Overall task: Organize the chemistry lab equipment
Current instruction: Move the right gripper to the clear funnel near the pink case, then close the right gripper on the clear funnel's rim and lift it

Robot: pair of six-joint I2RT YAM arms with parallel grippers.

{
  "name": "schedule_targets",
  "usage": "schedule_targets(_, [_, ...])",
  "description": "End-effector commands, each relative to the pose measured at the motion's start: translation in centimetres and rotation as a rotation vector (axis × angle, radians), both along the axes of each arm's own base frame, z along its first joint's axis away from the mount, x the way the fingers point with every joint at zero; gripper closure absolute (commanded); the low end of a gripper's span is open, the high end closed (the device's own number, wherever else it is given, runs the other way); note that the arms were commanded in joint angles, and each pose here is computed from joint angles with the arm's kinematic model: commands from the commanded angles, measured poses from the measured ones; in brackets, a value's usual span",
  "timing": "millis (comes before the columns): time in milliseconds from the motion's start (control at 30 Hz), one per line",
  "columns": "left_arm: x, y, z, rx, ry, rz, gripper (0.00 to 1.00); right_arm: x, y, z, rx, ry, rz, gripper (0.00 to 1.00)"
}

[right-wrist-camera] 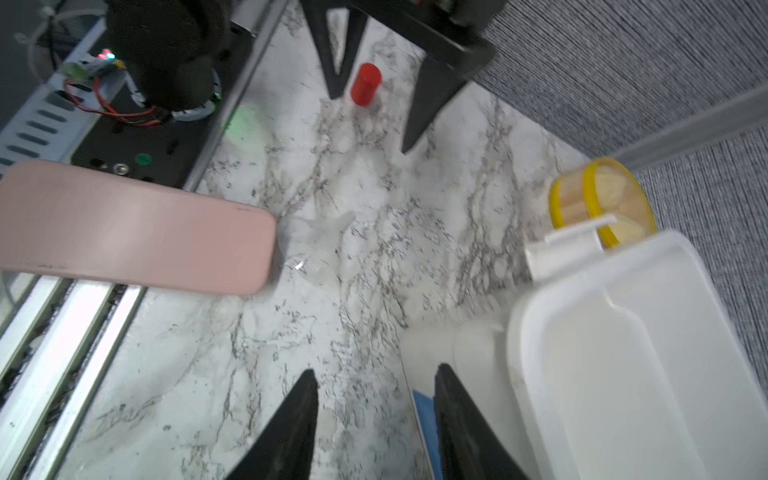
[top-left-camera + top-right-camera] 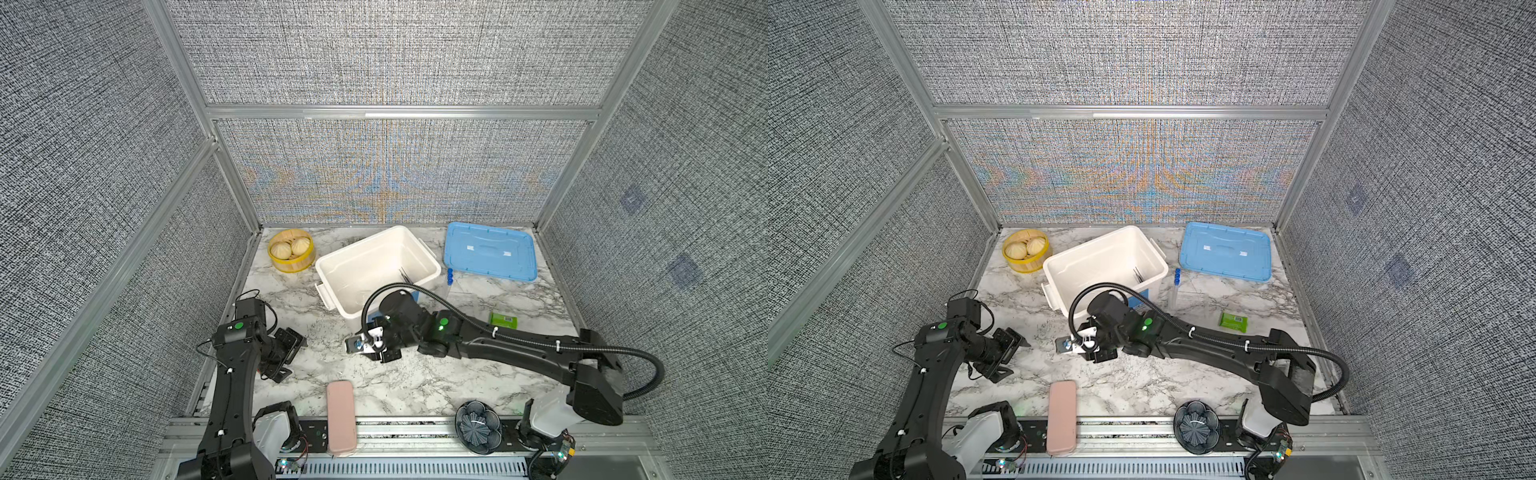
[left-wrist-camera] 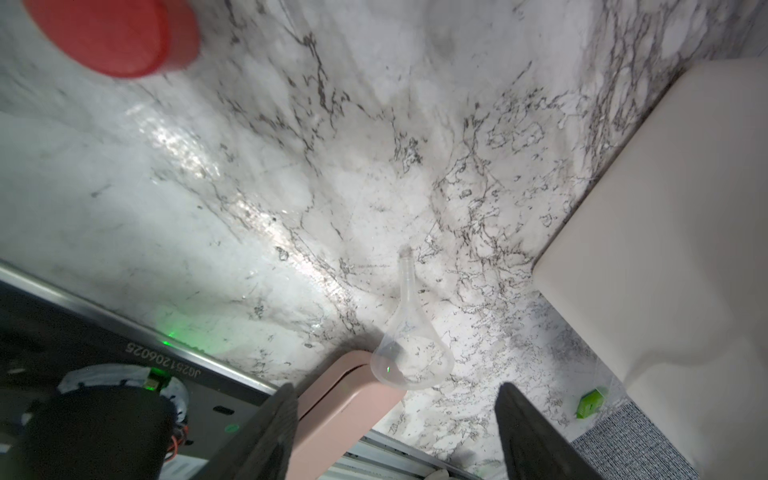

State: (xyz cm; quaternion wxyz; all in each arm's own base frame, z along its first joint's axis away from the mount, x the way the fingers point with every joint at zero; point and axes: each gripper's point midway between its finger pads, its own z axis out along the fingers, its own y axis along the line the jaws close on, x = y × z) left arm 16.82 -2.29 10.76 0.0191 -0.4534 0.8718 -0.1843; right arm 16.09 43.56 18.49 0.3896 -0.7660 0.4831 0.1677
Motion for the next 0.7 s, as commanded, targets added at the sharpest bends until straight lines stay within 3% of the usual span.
schedule_targets(0, [0.4,0.6,-0.2,0.029,0.0,-0.004,0.21,-1.8,2.3,-0.9,0.003,-0.071,0.117,0.55])
schedule_targets(200, [0.3,2.2,0.0,0.115,0.063,0.007,0.13,-1.2,5.1,-5.7,-0.092,-0.105,0.164,0.54])
schedule_targets(467, [2.0,2.7,0.4,0.132,0.012,0.012,0.1,0.2,8.1,-9.9,-0.147,-0.12,0.12,0.54])
schedule_targets(567, [2.1,2.8,0.6,0.131,0.008,0.011,0.1,1.0,8.7,-11.4,-0.176,-0.146,0.072,0.6])
schedule_targets(667, [2.4,2.8,0.9,0.132,-0.011,0.007,0.1,1.6,9.0,-12.8,-0.197,-0.198,0.045,0.72])
